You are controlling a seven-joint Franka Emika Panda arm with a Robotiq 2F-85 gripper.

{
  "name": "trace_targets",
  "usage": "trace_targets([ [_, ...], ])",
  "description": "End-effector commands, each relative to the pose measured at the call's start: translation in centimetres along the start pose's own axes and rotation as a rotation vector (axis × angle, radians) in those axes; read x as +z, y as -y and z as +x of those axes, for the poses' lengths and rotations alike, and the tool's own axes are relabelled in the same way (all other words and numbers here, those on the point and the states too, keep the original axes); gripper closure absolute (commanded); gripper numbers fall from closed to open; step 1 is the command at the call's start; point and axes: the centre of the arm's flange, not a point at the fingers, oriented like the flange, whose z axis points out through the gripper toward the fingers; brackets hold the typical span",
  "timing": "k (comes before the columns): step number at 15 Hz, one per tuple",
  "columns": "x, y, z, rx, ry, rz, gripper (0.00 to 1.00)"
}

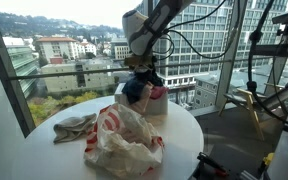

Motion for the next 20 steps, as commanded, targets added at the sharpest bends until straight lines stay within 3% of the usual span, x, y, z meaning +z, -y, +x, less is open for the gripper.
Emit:
trace_targets([
  [1,0.9,0.5,2.4,0.155,-0.037,-0.050,0.00],
  [7,4.7,0.6,6.4,0.378,-0.077,-0.111,0.00],
  [12,8.6,3.1,9.1,0.553,-0.153,-0.098,0.00],
  [19,13.0,3.2,9.8,0.645,-0.148,-0.182,0.00],
  [20,13.3,3.0,9.7,0.647,-0.150,-0.189,0.17],
])
